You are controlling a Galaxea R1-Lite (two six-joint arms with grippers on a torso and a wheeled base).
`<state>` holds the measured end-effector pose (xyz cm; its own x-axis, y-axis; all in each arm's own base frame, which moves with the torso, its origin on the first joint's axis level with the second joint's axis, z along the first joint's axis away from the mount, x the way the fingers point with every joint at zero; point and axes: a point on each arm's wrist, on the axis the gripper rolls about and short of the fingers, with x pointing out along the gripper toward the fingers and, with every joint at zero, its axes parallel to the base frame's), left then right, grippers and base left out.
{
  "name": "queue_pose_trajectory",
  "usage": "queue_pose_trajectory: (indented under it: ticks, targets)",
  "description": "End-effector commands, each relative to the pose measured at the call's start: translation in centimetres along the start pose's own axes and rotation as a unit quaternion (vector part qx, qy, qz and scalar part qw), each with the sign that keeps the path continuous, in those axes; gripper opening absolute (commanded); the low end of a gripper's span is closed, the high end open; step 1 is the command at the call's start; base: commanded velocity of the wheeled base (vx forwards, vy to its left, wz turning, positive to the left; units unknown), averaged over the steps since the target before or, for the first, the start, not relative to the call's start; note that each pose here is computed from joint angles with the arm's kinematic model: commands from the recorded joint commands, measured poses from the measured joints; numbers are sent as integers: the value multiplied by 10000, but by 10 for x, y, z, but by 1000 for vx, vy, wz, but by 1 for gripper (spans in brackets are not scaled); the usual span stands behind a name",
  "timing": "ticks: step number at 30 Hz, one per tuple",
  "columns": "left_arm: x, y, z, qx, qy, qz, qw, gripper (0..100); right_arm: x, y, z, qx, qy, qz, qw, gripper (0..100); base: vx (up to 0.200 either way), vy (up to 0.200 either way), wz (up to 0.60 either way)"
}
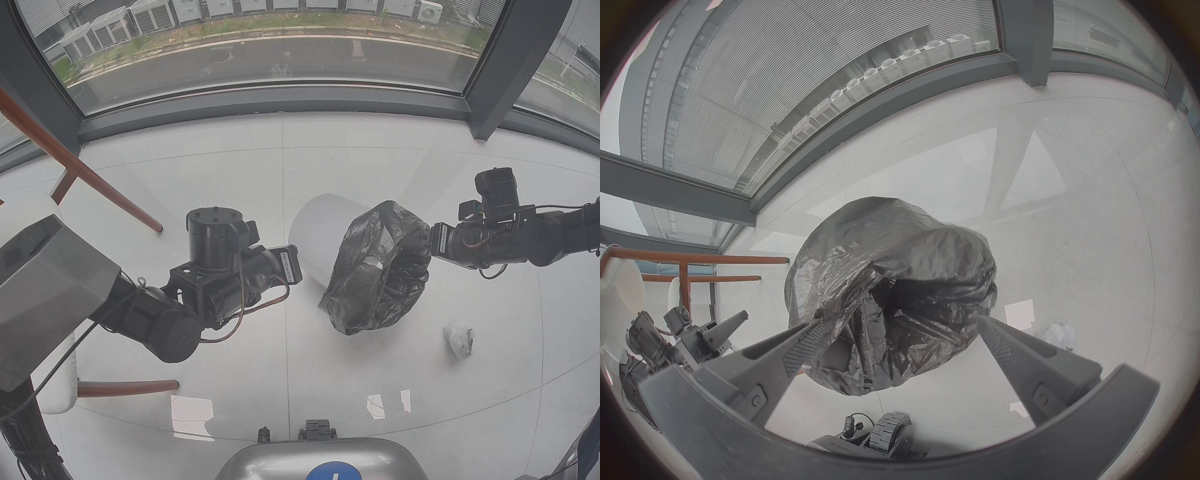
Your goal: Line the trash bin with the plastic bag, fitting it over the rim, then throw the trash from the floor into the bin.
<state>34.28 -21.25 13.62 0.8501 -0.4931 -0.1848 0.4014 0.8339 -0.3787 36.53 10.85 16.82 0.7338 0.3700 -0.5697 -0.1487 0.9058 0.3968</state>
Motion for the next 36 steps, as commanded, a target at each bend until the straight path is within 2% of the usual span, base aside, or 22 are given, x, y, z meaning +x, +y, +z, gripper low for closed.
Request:
queue_pose_trajectory:
  ticks: [1,7,11,17,21,25,30,36]
  targets:
    - [-10,13,13,-28,-132,174,9998,0,10,4,-6,-41,51,71,10000,100,0,0,0]
    - [-18,29,20,-62,-205,388,9990,0,43,18,-11,-179,18,291,9994,100,0,0,0]
    - [-27,33,23,-73,-204,446,9988,0,50,29,3,-195,-227,493,9983,100,0,0,0]
    - [-33,35,24,-82,-207,493,9985,0,69,39,6,-137,-490,727,9961,100,0,0,0]
    - [-35,35,25,-82,-214,490,9985,0,69,53,4,57,-586,1005,9932,100,0,0,0]
    - [-38,33,28,-80,-263,470,9985,0,70,62,2,30,-610,1243,9904,100,0,0,0]
    - [-41,34,25,-73,-213,491,9985,0,64,80,4,61,-880,1681,9818,100,0,0,0]
    - [-43,32,25,-69,-201,480,9986,0,50,82,4,125,-912,1757,9801,100,0,0,0]
